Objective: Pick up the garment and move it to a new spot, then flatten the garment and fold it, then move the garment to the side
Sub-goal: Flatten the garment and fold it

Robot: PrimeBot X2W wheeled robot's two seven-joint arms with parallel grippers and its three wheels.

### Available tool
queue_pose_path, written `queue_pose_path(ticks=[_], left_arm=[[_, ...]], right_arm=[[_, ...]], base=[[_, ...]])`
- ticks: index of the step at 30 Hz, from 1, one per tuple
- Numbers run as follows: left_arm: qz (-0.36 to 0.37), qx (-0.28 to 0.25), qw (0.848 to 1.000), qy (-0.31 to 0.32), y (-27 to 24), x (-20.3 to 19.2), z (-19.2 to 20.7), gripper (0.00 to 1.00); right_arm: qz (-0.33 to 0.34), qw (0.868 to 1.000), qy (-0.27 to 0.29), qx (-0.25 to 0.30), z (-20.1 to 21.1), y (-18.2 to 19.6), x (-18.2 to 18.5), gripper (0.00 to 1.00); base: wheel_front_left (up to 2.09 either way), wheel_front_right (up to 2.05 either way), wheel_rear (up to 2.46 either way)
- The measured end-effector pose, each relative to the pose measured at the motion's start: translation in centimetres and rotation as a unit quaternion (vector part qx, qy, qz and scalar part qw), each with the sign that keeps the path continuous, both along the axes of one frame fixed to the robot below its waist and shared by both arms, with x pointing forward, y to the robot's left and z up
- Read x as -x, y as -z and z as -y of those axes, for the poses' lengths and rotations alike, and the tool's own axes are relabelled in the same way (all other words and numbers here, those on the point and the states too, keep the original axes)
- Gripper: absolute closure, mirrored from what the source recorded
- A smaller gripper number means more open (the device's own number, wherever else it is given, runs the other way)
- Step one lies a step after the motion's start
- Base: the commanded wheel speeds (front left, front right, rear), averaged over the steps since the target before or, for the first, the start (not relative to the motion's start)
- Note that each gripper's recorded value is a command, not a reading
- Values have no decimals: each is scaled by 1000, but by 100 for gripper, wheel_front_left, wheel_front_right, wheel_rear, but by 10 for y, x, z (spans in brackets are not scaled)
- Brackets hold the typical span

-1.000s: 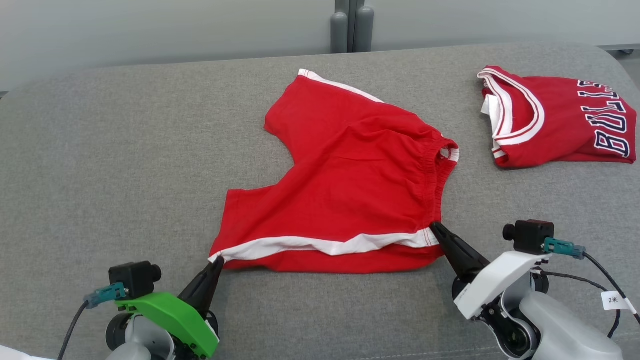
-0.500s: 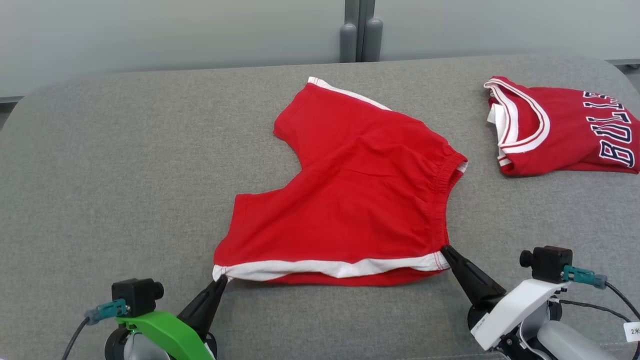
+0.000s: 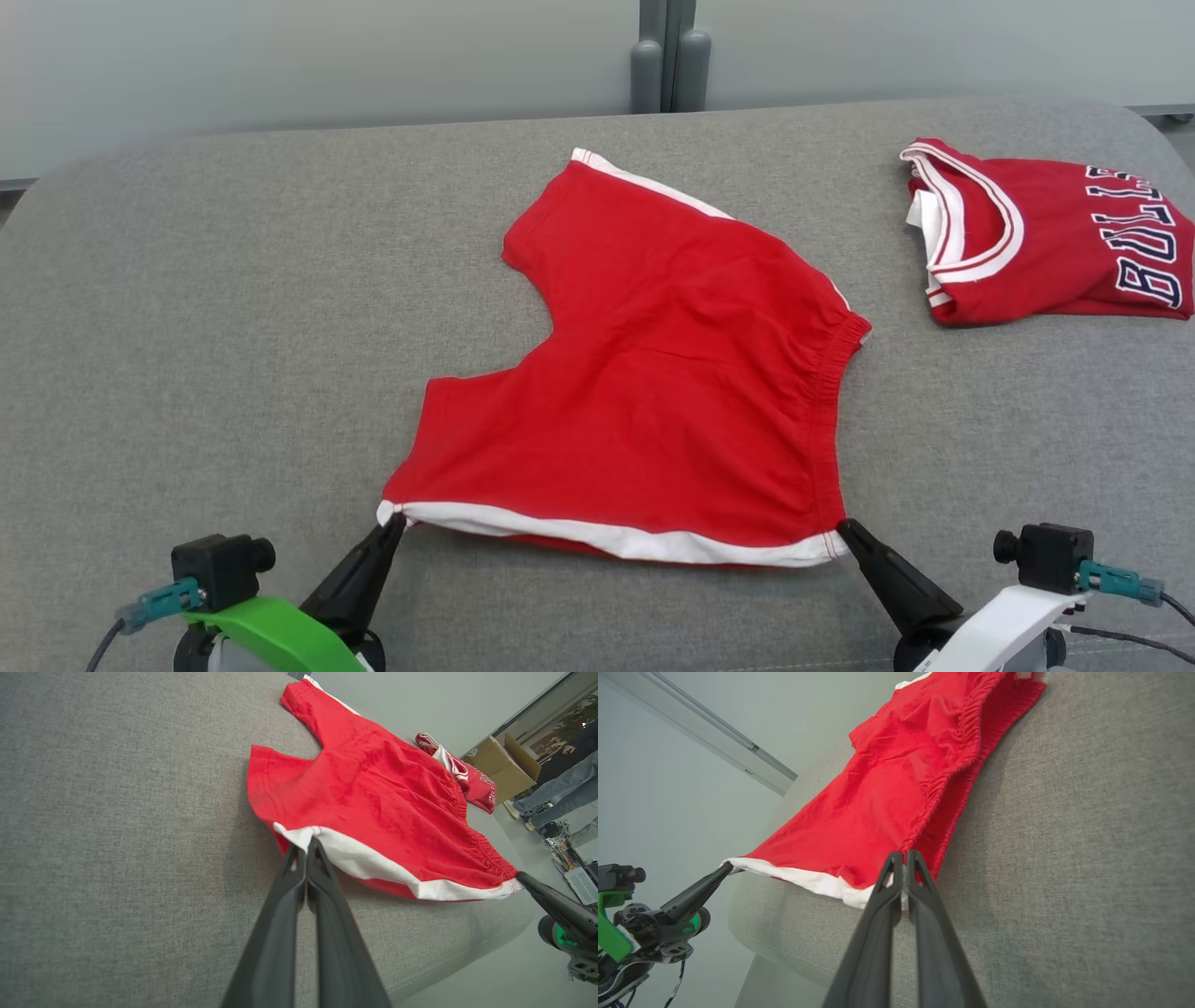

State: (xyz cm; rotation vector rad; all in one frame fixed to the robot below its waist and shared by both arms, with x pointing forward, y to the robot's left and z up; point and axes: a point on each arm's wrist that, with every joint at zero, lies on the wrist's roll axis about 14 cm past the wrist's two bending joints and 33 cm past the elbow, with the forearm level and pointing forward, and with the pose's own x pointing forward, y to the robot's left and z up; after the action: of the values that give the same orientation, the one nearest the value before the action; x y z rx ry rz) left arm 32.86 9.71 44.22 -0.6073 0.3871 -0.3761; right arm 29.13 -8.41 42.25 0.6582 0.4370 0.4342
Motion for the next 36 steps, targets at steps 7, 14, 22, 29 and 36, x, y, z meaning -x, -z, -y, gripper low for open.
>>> queue_pose_path(ticks=[7,14,22,29,36], left_arm=[[31,14,999,-12,-18,-16,-6,100],[65,7,998,3,-38,-45,-5,100],[106,-2,994,19,-64,-90,6,100],[140,-11,989,52,-83,-132,26,100],[154,-32,985,74,-84,-175,40,100]], right_arm=[[28,999,20,-24,4,-21,-14,100],[62,996,64,-25,28,-39,-44,100],[76,991,106,-32,46,-45,-73,100],[73,987,139,-38,56,-40,-98,100],[79,980,174,-45,66,-38,-131,100]], base=[[0,0,0],[0,0,0],[0,0,0],[0,0,0],[0,0,0]])
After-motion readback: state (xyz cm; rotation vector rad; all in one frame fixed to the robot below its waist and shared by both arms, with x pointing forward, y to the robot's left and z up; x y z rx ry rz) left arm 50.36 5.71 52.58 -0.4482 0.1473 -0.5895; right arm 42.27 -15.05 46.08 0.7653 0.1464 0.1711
